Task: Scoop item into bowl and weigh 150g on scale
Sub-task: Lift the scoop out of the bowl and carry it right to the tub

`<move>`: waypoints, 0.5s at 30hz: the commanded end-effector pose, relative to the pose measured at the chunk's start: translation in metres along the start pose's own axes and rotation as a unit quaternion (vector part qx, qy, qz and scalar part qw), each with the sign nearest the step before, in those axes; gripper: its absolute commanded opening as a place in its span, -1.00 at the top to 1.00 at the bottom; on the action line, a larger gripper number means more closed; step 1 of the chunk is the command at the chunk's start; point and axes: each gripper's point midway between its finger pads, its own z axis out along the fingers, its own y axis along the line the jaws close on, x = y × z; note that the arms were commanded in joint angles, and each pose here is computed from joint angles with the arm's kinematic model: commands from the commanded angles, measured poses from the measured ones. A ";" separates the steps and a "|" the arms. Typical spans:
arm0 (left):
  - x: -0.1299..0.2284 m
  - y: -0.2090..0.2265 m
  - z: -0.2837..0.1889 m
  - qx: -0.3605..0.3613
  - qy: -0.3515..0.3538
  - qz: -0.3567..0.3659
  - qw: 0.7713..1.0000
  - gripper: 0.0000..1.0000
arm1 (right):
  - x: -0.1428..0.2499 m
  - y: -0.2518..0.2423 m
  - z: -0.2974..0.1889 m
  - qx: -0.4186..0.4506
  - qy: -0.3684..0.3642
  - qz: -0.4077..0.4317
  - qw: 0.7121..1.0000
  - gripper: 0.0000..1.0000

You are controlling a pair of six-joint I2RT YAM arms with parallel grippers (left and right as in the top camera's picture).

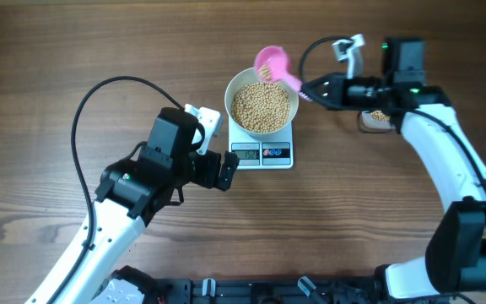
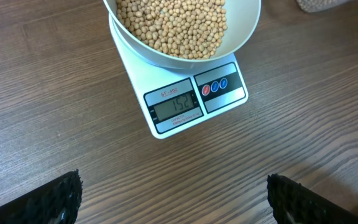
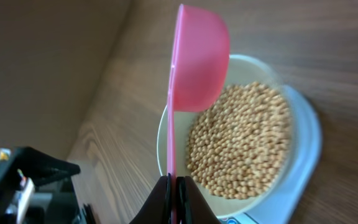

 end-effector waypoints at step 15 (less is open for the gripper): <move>-0.001 -0.003 0.000 0.005 -0.001 0.011 1.000 -1.00 | -0.065 -0.007 -0.179 0.065 -0.215 0.009 0.974 0.91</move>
